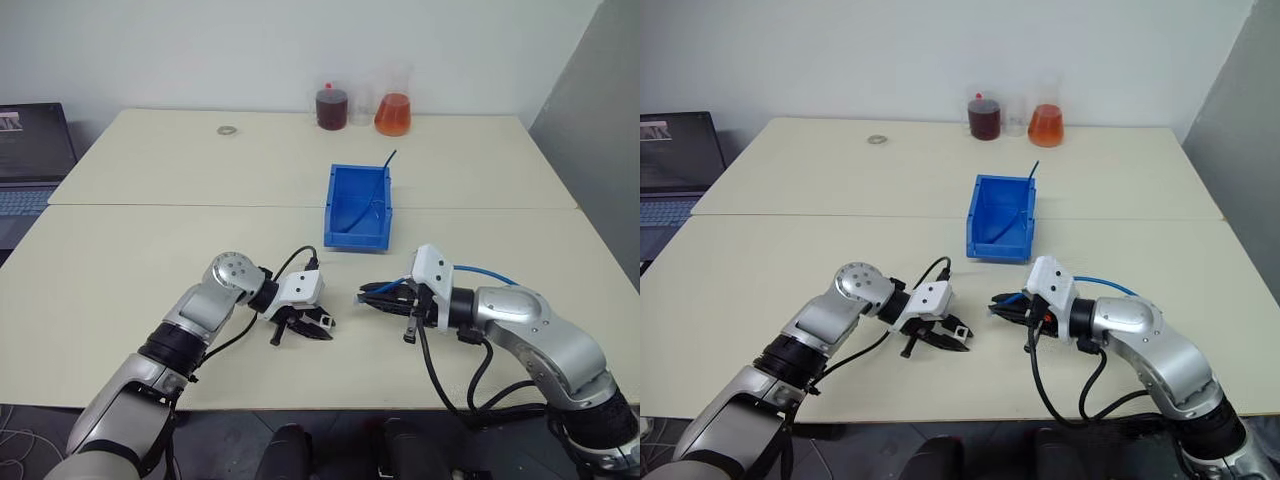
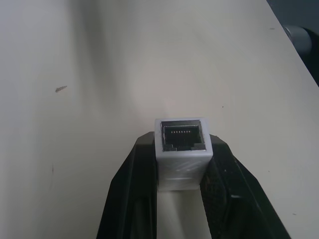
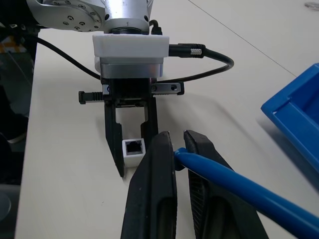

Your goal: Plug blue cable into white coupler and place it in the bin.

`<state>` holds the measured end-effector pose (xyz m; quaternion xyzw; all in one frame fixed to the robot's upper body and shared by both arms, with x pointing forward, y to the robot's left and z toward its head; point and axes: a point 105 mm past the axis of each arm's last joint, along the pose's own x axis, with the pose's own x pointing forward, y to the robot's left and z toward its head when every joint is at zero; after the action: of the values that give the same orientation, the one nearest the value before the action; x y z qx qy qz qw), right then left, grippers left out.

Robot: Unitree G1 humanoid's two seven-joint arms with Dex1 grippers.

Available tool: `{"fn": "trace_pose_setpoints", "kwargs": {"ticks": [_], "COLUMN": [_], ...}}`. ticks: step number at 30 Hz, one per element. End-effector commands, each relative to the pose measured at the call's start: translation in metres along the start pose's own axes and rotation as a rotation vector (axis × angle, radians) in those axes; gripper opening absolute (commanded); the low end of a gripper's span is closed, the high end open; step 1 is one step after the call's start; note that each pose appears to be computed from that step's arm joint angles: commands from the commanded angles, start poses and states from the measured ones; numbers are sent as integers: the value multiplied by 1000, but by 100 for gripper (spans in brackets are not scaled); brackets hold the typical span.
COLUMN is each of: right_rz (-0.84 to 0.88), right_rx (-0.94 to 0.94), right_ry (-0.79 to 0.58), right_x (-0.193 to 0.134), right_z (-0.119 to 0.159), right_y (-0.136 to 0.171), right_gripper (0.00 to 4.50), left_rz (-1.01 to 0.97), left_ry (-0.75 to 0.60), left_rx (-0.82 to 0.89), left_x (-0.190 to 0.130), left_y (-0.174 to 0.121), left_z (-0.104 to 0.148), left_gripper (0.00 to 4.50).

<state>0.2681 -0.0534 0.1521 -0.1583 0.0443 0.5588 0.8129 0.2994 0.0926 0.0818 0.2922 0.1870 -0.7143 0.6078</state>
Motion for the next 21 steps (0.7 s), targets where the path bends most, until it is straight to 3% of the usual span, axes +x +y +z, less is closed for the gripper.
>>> {"fn": "trace_pose_setpoints", "kwargs": {"ticks": [1,13,21], "right_rz": [31,159,147], "right_rx": [-60,-22,-12], "right_ry": [-26,25,28], "right_x": [6,18,25], "right_z": [10,-2,-7], "right_y": [1,22,24], "right_gripper": [5,5,5], "left_rz": [-44,-60,-61], "left_ry": [35,43,46], "left_rx": [-5,-48,-59], "left_x": [12,15,13], "left_y": [-4,-9,-11], "left_z": [7,8,5], "left_gripper": [82,82,82]}}
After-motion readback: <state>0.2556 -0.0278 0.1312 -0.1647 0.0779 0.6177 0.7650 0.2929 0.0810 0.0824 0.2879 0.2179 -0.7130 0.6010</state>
